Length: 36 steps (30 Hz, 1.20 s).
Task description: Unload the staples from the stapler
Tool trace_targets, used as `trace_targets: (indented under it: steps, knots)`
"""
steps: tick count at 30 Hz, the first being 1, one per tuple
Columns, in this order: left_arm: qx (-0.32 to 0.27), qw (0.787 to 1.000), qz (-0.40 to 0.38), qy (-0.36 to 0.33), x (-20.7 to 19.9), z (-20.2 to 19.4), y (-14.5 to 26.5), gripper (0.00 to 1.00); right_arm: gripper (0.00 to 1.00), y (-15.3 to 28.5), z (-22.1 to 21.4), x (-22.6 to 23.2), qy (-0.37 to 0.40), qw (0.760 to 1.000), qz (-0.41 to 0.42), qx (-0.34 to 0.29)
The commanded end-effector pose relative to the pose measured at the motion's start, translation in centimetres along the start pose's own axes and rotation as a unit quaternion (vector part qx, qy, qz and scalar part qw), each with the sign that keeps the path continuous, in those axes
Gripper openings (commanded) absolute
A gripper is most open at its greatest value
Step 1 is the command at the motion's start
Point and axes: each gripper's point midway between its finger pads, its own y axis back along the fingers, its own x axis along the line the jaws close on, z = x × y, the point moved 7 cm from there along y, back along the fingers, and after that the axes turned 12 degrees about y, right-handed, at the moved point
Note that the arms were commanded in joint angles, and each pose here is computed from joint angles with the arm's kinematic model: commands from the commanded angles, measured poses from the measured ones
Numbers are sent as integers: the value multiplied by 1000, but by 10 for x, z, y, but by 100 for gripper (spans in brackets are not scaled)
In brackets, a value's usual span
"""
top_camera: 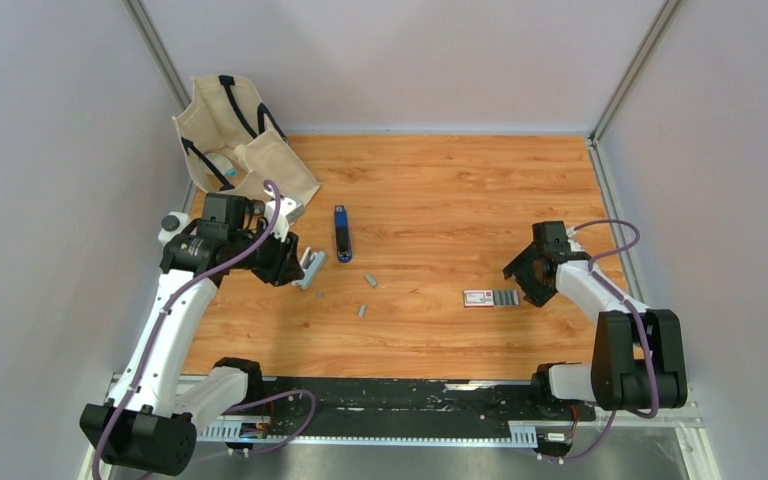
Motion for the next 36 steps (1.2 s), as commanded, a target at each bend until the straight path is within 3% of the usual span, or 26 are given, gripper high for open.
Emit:
trace_targets:
  steps: [1,36]
  knots:
    - [-28,999,-5,-18,-5,12,7,40,67,-8,-12,-6,-2,1000,-1,22]
    - [-34,999,-2,-31,-5,9,7,43,67,8,-45,21,30,998,16,48]
